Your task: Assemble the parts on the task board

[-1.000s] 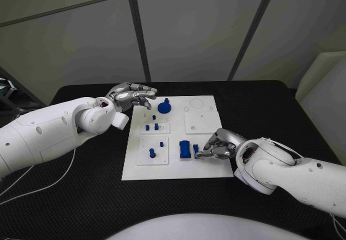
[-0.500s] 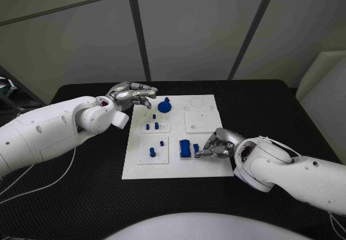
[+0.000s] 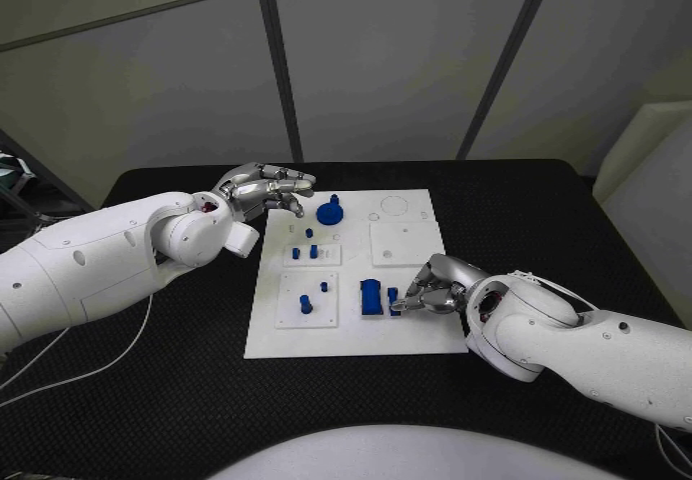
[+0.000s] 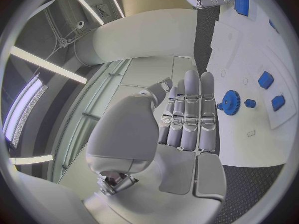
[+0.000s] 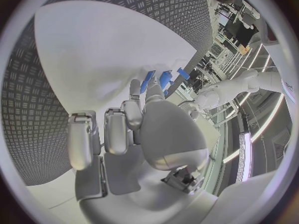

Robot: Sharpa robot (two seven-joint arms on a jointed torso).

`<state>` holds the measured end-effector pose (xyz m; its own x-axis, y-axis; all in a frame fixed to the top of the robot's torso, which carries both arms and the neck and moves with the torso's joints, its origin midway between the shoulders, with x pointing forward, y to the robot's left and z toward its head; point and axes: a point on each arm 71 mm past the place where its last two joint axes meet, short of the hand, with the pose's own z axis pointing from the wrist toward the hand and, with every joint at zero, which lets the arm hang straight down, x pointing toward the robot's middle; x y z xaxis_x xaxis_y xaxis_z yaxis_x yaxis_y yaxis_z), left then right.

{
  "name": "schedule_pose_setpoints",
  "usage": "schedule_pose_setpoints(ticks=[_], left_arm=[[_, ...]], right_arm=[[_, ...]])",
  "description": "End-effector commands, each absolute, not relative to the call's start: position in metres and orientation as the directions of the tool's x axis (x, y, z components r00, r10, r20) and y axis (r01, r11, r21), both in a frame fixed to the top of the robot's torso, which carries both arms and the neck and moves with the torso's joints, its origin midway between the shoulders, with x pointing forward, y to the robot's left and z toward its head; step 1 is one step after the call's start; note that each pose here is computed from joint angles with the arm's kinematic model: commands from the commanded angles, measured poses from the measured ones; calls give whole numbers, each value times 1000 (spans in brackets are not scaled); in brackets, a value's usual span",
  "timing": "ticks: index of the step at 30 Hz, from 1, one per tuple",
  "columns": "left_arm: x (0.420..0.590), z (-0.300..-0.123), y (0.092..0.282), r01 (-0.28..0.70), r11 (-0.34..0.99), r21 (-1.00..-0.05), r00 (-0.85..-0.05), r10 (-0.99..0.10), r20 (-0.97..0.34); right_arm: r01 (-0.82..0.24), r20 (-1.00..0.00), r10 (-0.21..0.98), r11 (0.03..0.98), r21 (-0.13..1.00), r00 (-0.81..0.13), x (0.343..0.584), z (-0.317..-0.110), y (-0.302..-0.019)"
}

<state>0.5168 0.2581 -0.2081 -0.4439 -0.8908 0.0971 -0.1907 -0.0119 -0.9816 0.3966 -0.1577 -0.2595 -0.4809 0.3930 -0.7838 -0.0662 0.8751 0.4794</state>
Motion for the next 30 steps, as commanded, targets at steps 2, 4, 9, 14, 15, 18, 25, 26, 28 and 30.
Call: schedule_pose_setpoints(ticks=[2, 4, 9, 14, 15, 18, 25, 26, 28, 30], left_arm=[[516, -206, 258, -186, -20, -982, -449, -887, 103], [516, -206, 259, -186, -19, -982, -447, -889, 102], [517, -206, 259, -185, -20, -983, -445, -890, 102], [516, -205, 258, -172, -27, -985, -446, -889, 102], [517, -205, 258, -167, -29, -985, -445, -890, 102], [517, -203, 257, -146, -44, -988, -435, -894, 104], [523, -201, 255, -97, -121, -988, -358, -922, 148], [524, -201, 254, -93, -130, -987, -342, -927, 154], [527, -204, 252, -84, -152, -985, -295, -940, 170], [530, -206, 251, -73, -168, -983, -243, -953, 181]], right_arm=[[-88, -792, 424, 857, 508, -440, 391, -251, -158], [-90, -789, 439, 848, 522, -430, 388, -247, -160], [-91, -765, 494, 813, 574, -413, 384, -240, -166], [-86, -719, 579, 753, 652, -385, 396, -231, -175], [-83, -705, 598, 738, 670, -382, 399, -231, -178], [-81, -643, 675, 664, 743, -362, 415, -227, -187], [-59, -427, 844, 433, 900, -323, 462, -227, -208], [-52, -397, 860, 403, 914, -320, 470, -229, -211], [-36, -336, 890, 342, 939, -309, 484, -233, -215], [-19, -274, 916, 281, 960, -294, 497, -237, -219]])
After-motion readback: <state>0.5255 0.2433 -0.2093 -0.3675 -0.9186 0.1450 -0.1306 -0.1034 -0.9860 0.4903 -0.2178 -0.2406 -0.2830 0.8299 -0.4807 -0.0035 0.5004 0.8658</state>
